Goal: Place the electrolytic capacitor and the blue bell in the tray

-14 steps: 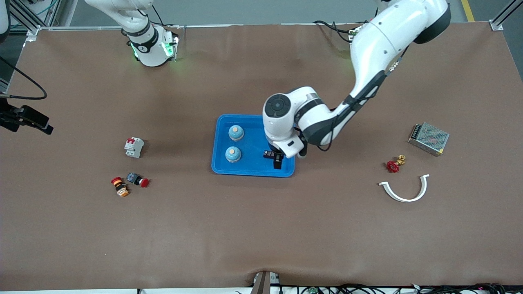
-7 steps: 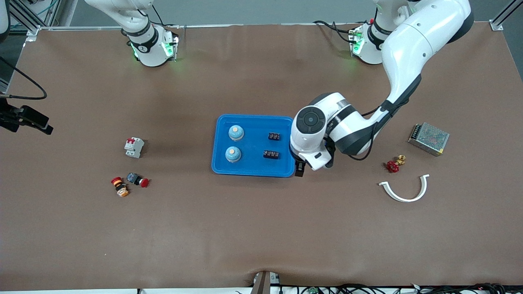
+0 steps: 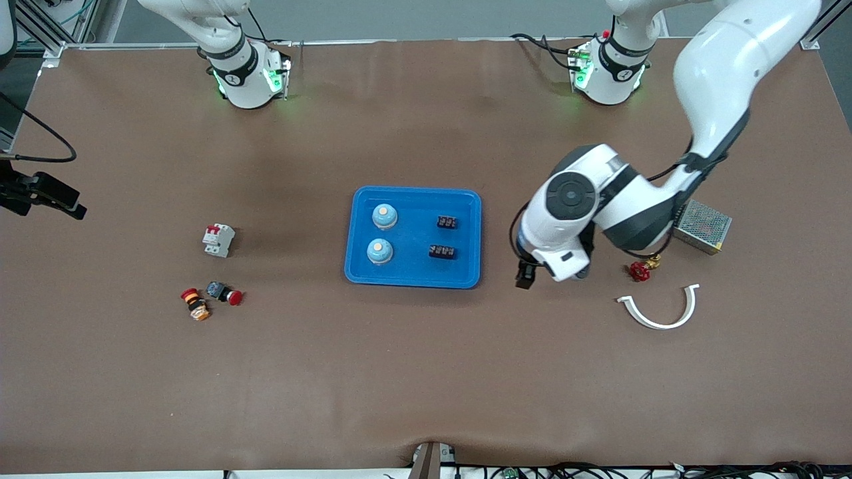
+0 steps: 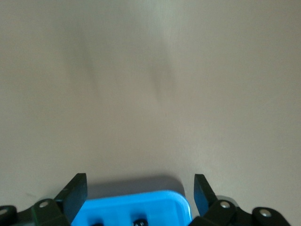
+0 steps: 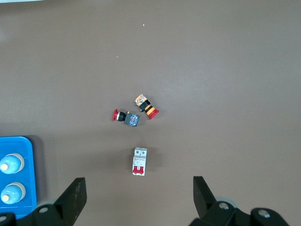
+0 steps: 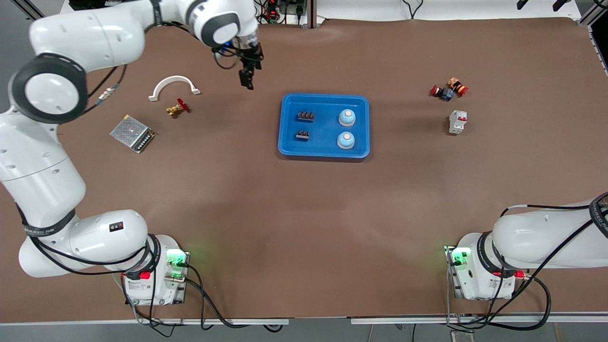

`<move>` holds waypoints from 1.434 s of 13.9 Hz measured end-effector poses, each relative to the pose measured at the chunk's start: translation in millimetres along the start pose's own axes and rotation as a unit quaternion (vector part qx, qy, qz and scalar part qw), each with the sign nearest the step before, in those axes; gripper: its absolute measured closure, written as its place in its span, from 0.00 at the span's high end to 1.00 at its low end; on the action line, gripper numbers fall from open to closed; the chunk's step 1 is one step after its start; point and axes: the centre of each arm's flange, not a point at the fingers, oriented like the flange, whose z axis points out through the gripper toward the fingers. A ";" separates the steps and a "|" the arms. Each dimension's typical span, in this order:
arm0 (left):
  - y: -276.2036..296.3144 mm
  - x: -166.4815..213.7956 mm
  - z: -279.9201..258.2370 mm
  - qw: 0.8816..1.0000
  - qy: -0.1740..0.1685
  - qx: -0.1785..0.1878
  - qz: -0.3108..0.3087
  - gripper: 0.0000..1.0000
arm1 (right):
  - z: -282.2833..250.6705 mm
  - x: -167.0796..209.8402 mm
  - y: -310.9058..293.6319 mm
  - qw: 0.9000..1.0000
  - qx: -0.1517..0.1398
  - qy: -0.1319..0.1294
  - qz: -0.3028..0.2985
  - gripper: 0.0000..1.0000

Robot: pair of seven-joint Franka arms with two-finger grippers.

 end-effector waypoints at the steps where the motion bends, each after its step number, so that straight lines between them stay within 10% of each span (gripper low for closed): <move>1: -4.2 13.9 -7.6 1.000 0.002 0.002 0.007 1.00 | -0.9 0.2 0.0 1.000 0.000 0.001 0.000 1.00; 20: -70.8 322.9 -99.4 0.983 -0.018 0.031 0.180 1.00 | -1.8 2.6 5.4 1.000 -0.001 0.003 0.004 1.00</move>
